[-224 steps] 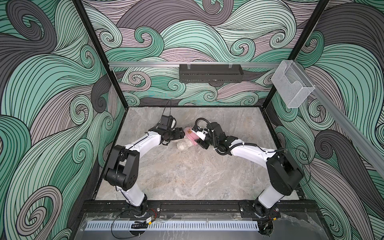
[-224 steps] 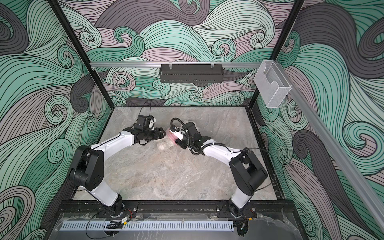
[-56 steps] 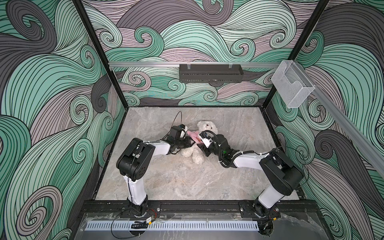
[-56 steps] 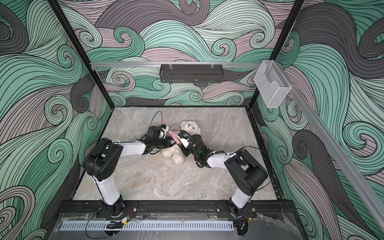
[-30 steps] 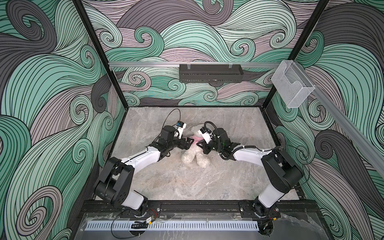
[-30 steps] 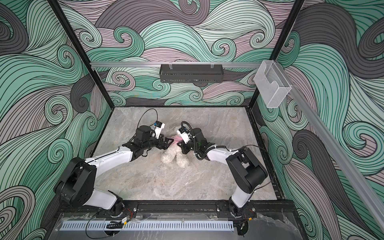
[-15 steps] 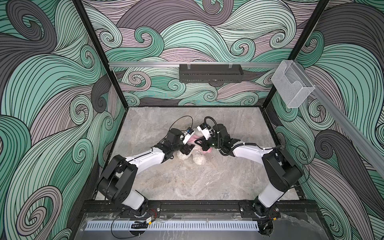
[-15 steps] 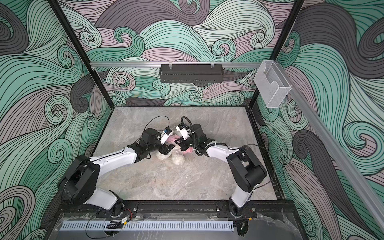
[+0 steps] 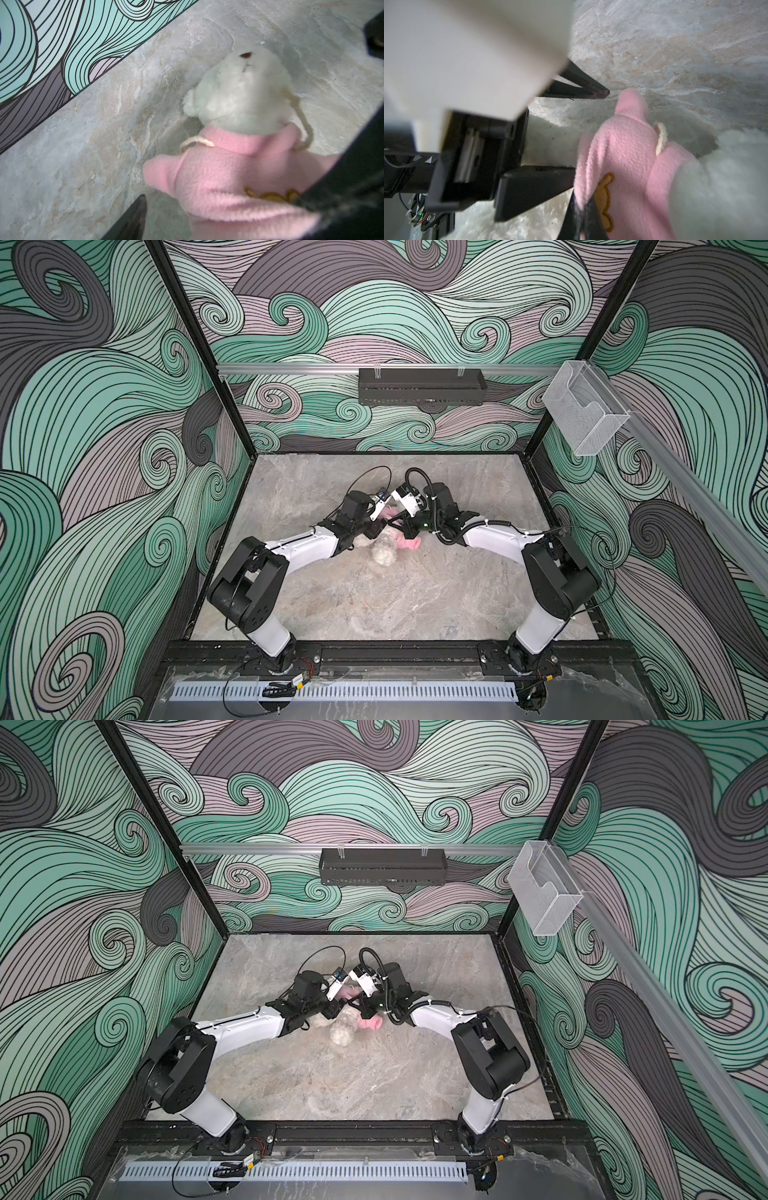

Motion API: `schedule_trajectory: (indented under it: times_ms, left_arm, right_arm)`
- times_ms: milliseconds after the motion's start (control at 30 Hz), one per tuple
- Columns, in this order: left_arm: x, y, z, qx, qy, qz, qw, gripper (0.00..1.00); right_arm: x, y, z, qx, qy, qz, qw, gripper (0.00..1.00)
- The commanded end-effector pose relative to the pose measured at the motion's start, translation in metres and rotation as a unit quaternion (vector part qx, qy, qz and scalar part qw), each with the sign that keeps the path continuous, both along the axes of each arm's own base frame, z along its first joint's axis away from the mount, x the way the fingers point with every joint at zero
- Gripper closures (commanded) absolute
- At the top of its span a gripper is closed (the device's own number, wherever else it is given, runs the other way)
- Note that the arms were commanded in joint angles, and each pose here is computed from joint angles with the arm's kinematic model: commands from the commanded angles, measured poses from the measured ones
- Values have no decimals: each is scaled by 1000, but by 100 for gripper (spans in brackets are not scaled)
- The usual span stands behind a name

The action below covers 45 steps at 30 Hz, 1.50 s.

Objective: Dress the teddy bear

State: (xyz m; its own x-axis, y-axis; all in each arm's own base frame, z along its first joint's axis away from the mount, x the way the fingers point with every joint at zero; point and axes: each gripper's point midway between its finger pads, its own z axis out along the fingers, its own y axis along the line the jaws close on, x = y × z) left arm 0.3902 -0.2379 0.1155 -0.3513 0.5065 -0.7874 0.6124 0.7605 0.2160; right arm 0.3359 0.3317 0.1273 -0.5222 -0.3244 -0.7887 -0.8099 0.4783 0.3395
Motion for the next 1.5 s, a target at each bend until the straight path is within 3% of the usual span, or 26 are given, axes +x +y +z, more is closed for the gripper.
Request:
schedule_trajectory:
  times_ms: [0,167,367,467,767,1100,1467]
  left_arm:
    - [24,-3,15,-47,-15,42,998,33]
    - [31,-16,-2,-109,46,39,992,25]
    - [36,-29,-15,-210,127,36,969,20]
    - [38,-37,-15,-272,161,41,948,19]
    - [67,-31,-14,-446,235,113,856,41]
    - [71,-5,-46,-430,245,222,840,52]
    - [60,38,-72,-415,233,353,806,55]
  right_arm:
    - [-20,10,3,10,1,68,998,100]
    - [-26,13,2,17,-4,91,996,100]
    - [-27,17,3,40,-15,99,994,100]
    - [-27,17,-1,43,-15,101,994,100]
    - [-38,4,-23,20,-35,103,994,100]
    - [-55,-13,-41,22,-36,74,996,100]
    - [-69,-22,-64,28,-25,43,998,100]
